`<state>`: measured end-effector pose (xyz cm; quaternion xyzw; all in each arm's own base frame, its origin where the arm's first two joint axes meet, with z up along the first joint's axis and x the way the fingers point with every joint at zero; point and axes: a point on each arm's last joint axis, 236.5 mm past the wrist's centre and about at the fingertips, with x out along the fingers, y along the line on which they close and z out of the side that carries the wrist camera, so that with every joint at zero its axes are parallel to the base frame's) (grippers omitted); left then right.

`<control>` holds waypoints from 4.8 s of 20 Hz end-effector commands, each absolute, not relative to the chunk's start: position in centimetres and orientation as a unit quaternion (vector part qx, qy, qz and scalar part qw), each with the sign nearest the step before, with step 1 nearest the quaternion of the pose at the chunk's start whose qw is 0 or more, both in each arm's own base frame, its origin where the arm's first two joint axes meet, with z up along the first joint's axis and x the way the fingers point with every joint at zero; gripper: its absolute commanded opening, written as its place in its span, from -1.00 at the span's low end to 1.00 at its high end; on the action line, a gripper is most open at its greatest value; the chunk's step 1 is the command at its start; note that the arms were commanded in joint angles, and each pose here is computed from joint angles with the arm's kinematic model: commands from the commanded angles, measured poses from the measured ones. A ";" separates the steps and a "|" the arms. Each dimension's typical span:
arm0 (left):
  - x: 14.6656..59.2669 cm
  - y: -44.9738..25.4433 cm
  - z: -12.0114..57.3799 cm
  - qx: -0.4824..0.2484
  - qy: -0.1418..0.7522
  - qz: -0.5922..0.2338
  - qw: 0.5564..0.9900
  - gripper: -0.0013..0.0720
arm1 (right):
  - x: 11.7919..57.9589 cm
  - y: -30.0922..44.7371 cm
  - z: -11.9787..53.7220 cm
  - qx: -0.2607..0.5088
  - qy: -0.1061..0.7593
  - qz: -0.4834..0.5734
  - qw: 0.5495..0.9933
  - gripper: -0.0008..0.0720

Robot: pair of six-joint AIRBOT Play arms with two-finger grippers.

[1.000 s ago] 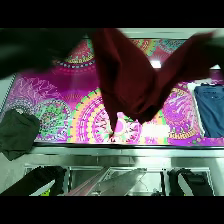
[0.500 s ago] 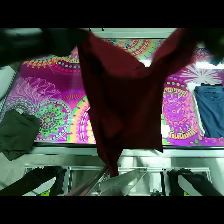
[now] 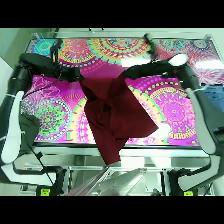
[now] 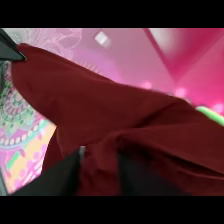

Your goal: Fold the shirts.

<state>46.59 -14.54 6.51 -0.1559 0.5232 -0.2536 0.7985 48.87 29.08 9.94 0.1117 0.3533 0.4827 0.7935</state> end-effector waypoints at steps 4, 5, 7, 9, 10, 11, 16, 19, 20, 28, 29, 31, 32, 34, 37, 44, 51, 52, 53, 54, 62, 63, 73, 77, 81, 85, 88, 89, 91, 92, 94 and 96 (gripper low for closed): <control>45.8 -8.0 1.8 -0.194 0.581 -0.219 0.760 0.95 | 50.8 20.8 9.8 0.150 0.407 0.387 0.814 0.41; 44.5 -7.7 1.9 -0.197 0.597 -0.225 0.744 0.95 | 50.1 17.6 9.5 0.145 0.433 0.364 0.812 0.41; 42.2 -8.6 2.2 -0.195 0.627 -0.249 0.712 0.95 | 47.9 11.7 8.4 0.151 0.492 0.326 0.793 0.41; 40.8 -11.5 2.2 -0.174 0.640 -0.275 0.696 0.95 | 45.0 7.8 6.0 0.186 0.545 0.307 0.758 0.41; 40.7 -13.2 1.8 -0.162 0.637 -0.283 0.699 0.95 | 43.2 6.3 4.2 0.212 0.571 0.296 0.736 0.41; 40.9 -15.0 1.1 -0.148 0.631 -0.287 0.705 0.95 | 41.7 5.2 2.3 0.237 0.590 0.283 0.718 0.41; 40.9 -22.2 -3.2 -0.114 0.629 -0.312 0.703 0.95 | 36.0 3.7 -5.9 0.293 0.637 0.247 0.669 0.39; 40.6 -23.5 -5.8 -0.098 0.642 -0.311 0.693 0.95 | 33.3 4.6 -8.2 0.284 0.664 0.252 0.645 0.39; 40.8 -23.4 -6.3 -0.097 0.643 -0.307 0.695 0.95 | 32.4 4.5 -8.9 0.274 0.675 0.249 0.638 0.39; 41.2 -23.4 -6.3 -0.101 0.637 -0.303 0.701 0.95 | 27.7 10.4 -11.6 0.242 0.711 0.294 0.591 0.38; 41.2 -23.5 -6.3 -0.102 0.637 -0.303 0.701 0.95 | 27.8 11.3 -11.4 0.240 0.708 0.303 0.590 0.13; 41.4 -23.6 -6.2 -0.108 0.636 -0.300 0.702 0.95 | 29.0 12.8 -10.6 0.243 0.686 0.325 0.604 -0.93; 41.4 -23.6 -6.2 -0.110 0.637 -0.298 0.702 0.95 | 30.1 12.9 -10.1 0.245 0.675 0.326 0.615 -0.93; 41.1 -23.5 -6.1 -0.110 0.642 -0.299 0.698 0.95 | 32.9 11.4 -9.3 0.214 0.659 0.316 0.647 -0.93; 41.2 -23.5 -4.5 -0.108 0.630 -0.303 0.707 0.95 | 40.2 5.4 -6.9 0.138 0.625 0.230 0.733 -0.93; 41.7 -24.9 -2.6 -0.116 0.607 -0.296 0.728 0.95 | 53.1 4.2 -1.5 0.137 0.511 0.215 0.821 -0.93; 42.8 -28.8 -1.6 -0.066 0.569 -0.318 0.755 0.95 | 51.8 1.6 0.7 0.162 0.523 0.203 0.812 0.22; 43.2 -28.8 -1.5 -0.056 0.566 -0.316 0.759 0.95 | 50.7 0.3 1.2 0.177 0.535 0.196 0.802 0.22; 43.7 -28.7 -1.6 -0.055 0.567 -0.310 0.761 0.95 | 49.6 -0.9 1.3 0.196 0.548 0.189 0.791 0.22; 43.6 -29.2 -2.0 -0.051 0.572 -0.312 0.757 0.95 | 48.4 -1.9 1.3 0.217 0.562 0.182 0.777 0.21; 44.2 -28.1 -3.9 0.009 0.626 -0.305 0.717 0.95 | 37.6 -2.9 -2.5 0.310 0.631 0.143 0.696 0.02; 44.5 -27.9 -2.5 0.011 0.621 -0.309 0.720 0.95 | 36.1 -2.2 -3.2 0.319 0.638 0.140 0.687 0.02; 45.0 -17.3 1.2 -0.016 0.650 -0.227 0.725 0.95 | 21.7 5.9 -11.0 0.351 0.704 0.112 0.607 0.07; 43.0 -16.4 -1.0 -0.025 0.675 -0.216 0.705 0.95 | 20.8 8.7 -11.2 0.346 0.712 0.155 0.592 0.07; 41.9 -17.4 -2.8 -0.019 0.684 -0.221 0.695 0.95 | 21.5 11.3 -12.0 0.322 0.708 0.184 0.600 -0.30; 43.0 -17.7 -1.7 -0.016 0.668 -0.224 0.710 0.95 | 24.6 11.7 -9.8 0.308 0.675 0.221 0.633 -0.93; 44.3 -17.0 0.1 -0.022 0.652 -0.221 0.725 0.95 | 28.6 8.9 -6.1 0.266 0.651 0.217 0.678 -0.93; 44.7 -16.8 0.7 -0.025 0.647 -0.218 0.730 0.95 | 30.4 8.0 -4.0 0.253 0.635 0.221 0.696 -0.93; 45.3 -16.3 1.3 -0.033 0.640 -0.213 0.738 0.95 | 33.1 7.6 0.6 0.231 0.606 0.250 0.719 -0.93; 45.3 -16.4 1.3 -0.035 0.641 -0.211 0.737 0.95 | 33.8 8.2 2.7 0.224 0.593 0.270 0.725 -0.93; 45.1 -16.3 1.1 -0.037 0.645 -0.209 0.734 0.95 | 34.0 9.2 6.1 0.196 0.577 0.302 0.733 -0.93; 43.7 -16.4 0.1 -0.035 0.661 -0.209 0.720 0.95 | 33.9 9.3 7.3 0.179 0.565 0.303 0.746 -0.93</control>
